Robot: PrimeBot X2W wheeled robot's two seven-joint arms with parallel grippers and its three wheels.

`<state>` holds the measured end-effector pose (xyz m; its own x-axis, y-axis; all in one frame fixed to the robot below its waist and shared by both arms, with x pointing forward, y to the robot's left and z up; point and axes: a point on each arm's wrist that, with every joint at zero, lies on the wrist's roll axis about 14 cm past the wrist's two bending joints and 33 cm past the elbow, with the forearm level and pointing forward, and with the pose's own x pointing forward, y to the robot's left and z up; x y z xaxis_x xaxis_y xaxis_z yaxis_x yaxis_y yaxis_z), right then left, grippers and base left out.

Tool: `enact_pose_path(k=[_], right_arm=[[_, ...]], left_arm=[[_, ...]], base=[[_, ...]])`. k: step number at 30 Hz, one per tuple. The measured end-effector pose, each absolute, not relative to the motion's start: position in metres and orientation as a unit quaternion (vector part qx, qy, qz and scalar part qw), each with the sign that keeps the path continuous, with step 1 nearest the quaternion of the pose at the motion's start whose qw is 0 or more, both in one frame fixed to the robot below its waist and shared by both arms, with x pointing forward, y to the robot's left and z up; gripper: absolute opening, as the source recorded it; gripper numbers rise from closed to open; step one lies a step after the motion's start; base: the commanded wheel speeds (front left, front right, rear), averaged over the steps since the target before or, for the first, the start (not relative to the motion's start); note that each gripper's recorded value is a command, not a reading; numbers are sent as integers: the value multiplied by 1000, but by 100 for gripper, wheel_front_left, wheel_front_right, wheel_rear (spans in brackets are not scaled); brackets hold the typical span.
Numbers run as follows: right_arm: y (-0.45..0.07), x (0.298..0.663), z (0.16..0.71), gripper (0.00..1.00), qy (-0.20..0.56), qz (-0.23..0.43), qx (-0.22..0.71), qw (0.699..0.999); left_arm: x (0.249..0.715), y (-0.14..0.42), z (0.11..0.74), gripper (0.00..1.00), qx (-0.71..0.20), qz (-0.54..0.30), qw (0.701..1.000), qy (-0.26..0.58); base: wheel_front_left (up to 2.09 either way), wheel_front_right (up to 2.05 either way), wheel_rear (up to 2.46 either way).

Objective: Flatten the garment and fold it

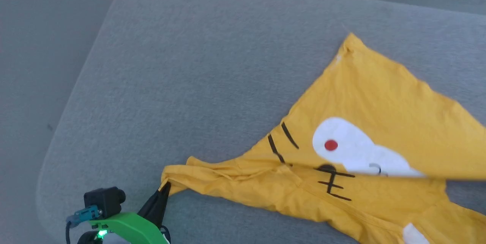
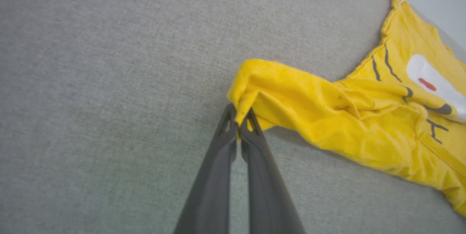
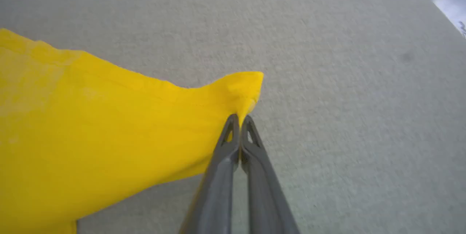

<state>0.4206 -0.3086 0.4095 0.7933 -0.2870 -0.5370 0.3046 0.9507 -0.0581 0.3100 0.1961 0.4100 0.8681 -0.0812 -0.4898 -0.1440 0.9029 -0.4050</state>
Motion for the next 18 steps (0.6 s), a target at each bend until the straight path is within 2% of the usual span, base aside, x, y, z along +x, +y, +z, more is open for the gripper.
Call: enact_pose_path(k=[8, 11, 13, 14, 15, 16, 17, 18], right_arm=[[-342, 308, 378, 0, 423, -227, 82, 873], [-341, 285, 369, 0, 459, -230, 110, 851], [-338, 280, 369, 0, 463, -225, 123, 849], [-337, 280, 369, 14, 460, -223, 127, 850], [-335, 281, 371, 33, 453, -220, 132, 854], [-333, 283, 373, 80, 448, -216, 134, 857], [-331, 285, 374, 100, 442, -212, 135, 861], [-330, 288, 376, 100, 434, -209, 137, 866]], left_arm=[[323, 171, 426, 0, -214, -38, 946, 241], [328, 162, 431, 0, -216, -55, 946, 235], [329, 158, 433, 0, -215, -64, 946, 233], [329, 156, 434, 0, -215, -67, 946, 231], [330, 154, 436, 0, -215, -70, 947, 230], [330, 154, 436, 0, -214, -72, 947, 229], [330, 153, 437, 0, -214, -74, 947, 228], [329, 152, 437, 0, -214, -74, 947, 228]], base=[[0, 0, 0], [0, 0, 0], [0, 0, 0], [0, 0, 0], [0, 0, 0], [0, 0, 0], [0, 0, 0], [0, 0, 0]])
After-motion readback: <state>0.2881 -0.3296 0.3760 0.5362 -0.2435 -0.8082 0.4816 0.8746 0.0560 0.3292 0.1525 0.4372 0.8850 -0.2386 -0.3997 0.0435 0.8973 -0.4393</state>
